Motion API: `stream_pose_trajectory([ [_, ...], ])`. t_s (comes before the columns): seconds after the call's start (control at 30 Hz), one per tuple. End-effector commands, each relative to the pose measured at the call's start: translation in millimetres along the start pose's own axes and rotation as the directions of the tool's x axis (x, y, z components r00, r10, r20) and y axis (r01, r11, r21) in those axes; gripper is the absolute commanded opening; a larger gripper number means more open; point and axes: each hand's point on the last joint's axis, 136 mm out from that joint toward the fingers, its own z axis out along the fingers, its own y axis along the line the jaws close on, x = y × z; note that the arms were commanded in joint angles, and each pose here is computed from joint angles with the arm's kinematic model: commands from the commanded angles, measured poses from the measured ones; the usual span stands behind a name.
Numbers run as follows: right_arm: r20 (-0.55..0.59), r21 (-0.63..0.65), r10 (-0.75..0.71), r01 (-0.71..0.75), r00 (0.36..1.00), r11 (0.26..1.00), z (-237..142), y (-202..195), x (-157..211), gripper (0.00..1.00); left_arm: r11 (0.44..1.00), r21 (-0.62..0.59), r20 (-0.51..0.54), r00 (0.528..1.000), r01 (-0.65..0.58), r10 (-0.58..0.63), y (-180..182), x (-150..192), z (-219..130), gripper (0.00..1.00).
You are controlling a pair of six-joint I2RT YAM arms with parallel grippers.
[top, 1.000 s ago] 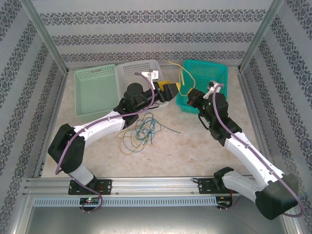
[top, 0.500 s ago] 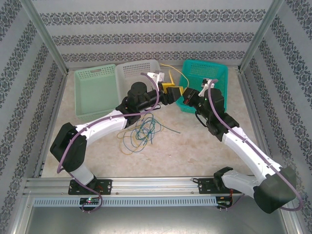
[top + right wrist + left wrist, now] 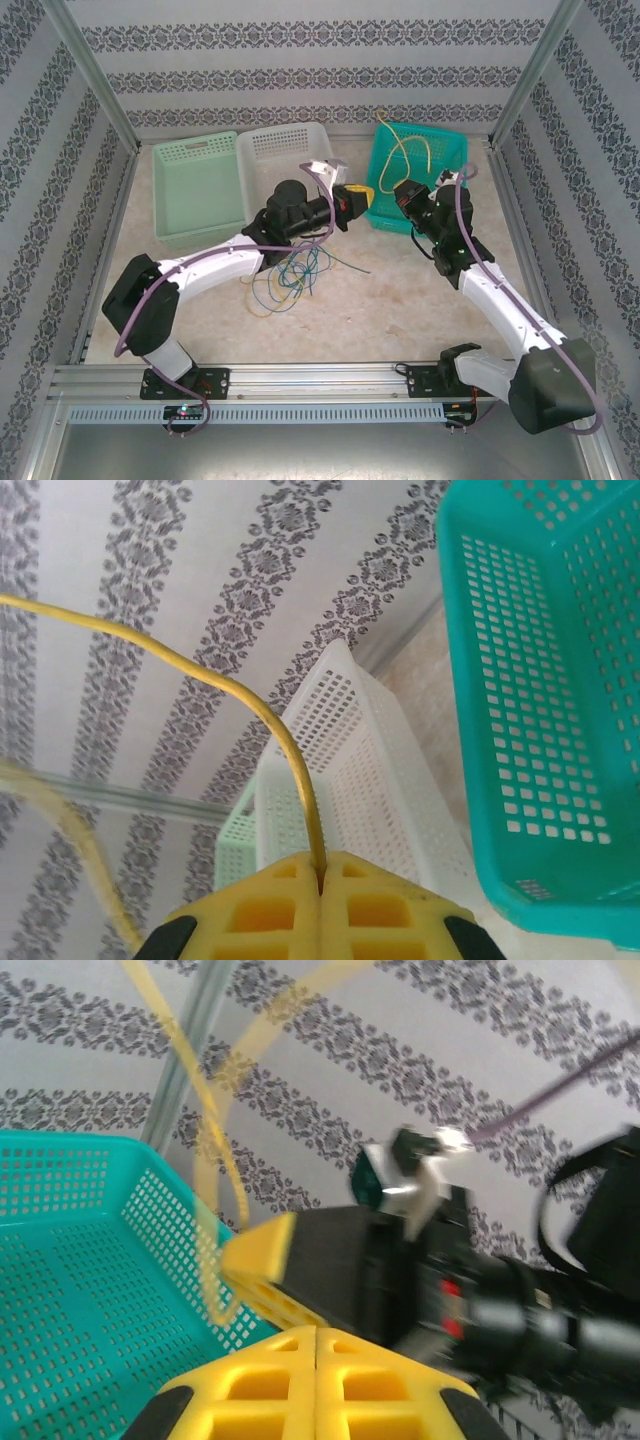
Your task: Untangle the cables
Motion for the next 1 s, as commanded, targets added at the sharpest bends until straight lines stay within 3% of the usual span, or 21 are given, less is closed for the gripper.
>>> stream_pose_trajectory([
  [0.0, -0.034, -0.103, 0.223, -0.226, 0.974, 0.969, 4.2, 9.6, -2.1, 0.00, 0.979, 0.052, 0.071, 0.979, -0.195, 0.191, -42.4, -26.4, -14.7, 0.05],
  [0.1, -0.068, -0.132, 0.188, -0.195, 0.980, 0.972, 5.1, 18.3, 1.4, 0.00, 0.972, 0.032, 0.031, 0.972, -0.233, 0.232, -45.5, -25.1, -13.8, 0.05],
  [0.13, -0.076, -0.124, 0.139, -0.148, 0.987, 0.981, 2.9, 22.6, 3.6, 0.00, 0.973, 0.015, 0.026, 0.972, -0.232, 0.232, -42.5, -24.7, -13.8, 0.11],
  [0.2, -0.077, -0.113, 0.054, -0.062, 0.996, 0.992, -3.5, 28.4, 5.8, 0.00, 0.973, -0.024, 0.026, 0.973, -0.229, 0.230, -35.7, -25.6, -14.3, 0.39],
  [0.27, -0.082, -0.109, -0.003, -0.006, 0.997, 0.994, -11.1, 32.1, 7.1, 0.00, 0.972, -0.095, 0.000, 0.977, -0.213, 0.214, -22.8, -25.7, -13.4, 0.73],
  [0.3, -0.084, -0.105, -0.023, 0.014, 0.996, 0.994, -14.6, 32.4, 7.7, 0.00, 0.972, -0.126, -0.018, 0.980, -0.200, 0.200, -16.5, -28.0, -12.6, 0.78],
  [0.47, -0.134, -0.133, -0.077, 0.059, 0.988, 0.989, -19.8, 38.7, 18.2, 0.00, 0.984, -0.085, -0.067, 0.986, -0.159, 0.154, -11.6, -30.0, 3.9, 0.86],
  [0.8, -0.182, -0.161, -0.105, 0.076, 0.978, 0.984, -20.2, 44.1, 31.8, 0.00, 0.963, -0.226, -0.077, 0.988, -0.148, 0.134, 36.0, -45.4, 16.6, 0.85],
  [0.97, -0.206, -0.187, -0.115, 0.076, 0.972, 0.979, -18.4, 51.8, 36.6, 0.00, 0.971, -0.194, -0.092, 0.988, -0.142, 0.126, 39.1, -42.8, 24.5, 0.83],
])
